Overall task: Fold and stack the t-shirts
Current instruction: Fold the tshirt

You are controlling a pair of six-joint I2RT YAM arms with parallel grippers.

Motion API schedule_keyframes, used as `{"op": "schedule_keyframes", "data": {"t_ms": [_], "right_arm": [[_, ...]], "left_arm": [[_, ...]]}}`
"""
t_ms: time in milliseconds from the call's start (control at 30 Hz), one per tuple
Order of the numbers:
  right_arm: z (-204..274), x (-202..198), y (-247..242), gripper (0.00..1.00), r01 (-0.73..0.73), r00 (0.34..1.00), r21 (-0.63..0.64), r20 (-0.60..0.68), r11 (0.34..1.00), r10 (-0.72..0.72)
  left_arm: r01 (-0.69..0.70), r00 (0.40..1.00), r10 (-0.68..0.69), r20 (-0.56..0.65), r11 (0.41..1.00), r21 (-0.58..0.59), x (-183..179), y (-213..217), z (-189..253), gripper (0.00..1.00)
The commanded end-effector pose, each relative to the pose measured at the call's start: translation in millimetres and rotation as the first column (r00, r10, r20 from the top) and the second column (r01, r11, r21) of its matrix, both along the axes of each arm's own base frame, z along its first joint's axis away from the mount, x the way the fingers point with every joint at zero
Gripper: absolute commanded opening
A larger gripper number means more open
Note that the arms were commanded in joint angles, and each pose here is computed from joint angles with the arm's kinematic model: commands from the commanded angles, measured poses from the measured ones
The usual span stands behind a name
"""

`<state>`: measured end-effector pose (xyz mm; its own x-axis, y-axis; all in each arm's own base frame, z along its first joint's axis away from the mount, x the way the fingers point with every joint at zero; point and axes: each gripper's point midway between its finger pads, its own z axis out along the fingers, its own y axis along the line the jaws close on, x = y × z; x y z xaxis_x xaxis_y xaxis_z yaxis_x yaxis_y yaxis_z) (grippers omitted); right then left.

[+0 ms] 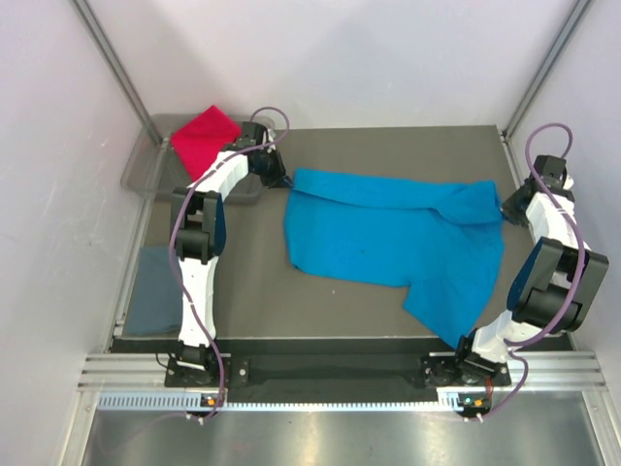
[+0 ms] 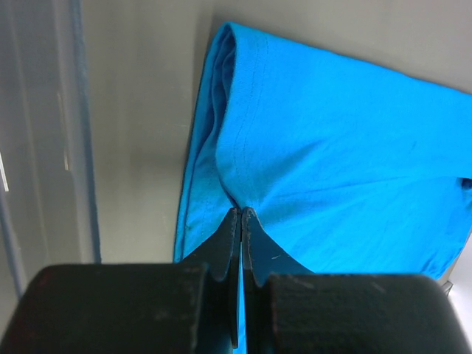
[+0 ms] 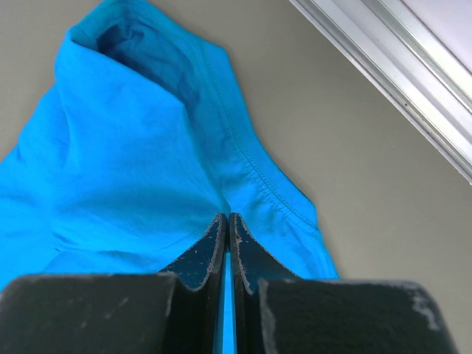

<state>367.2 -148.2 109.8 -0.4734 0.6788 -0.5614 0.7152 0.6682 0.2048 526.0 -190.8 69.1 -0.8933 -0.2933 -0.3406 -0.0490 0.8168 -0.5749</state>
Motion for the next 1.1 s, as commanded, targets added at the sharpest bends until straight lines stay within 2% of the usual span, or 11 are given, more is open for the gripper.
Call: {"op": "schedule_keyframes", "data": {"t_ms": [0, 300, 633, 933, 1067], "right_arm": [[13.8, -0.1, -5.4, 0.0, 0.012, 0.999, -0.02, 0.042, 1.0, -0.011], [-4.8, -13.8, 4.7, 0.0, 0.048, 0.999, 0.037, 0.009, 0.998, -0.048], [-19.8, -23.0, 5.1, 0.0, 0.061, 0.998, 0.04, -0.034, 0.997, -0.06], [11.8, -24.0, 9.8, 0.0, 0.063, 0.998, 0.051, 0.013, 0.997, -0.064], [1.5, -36.0, 20.8, 0.0, 0.076, 0.997, 0.099, -0.011, 0.992, -0.075]], "left_arm": [[-0.014, 0.999, 0.016, -0.035, 0.998, 0.054, 1.3, 12.7, -18.6, 0.0], [-0.009, 0.998, 0.013, -0.053, 0.997, 0.073, -1.6, 15.3, -28.8, 0.0], [0.003, 0.997, 0.003, -0.072, 0.997, 0.083, -5.0, 16.4, -37.2, 0.0], [0.0, 0.998, 0.005, -0.065, 0.997, 0.082, -1.8, 16.0, -39.6, 0.0], [-0.002, 0.998, 0.007, -0.062, 0.996, 0.084, 0.0, 16.2, -41.5, 0.0]]}}
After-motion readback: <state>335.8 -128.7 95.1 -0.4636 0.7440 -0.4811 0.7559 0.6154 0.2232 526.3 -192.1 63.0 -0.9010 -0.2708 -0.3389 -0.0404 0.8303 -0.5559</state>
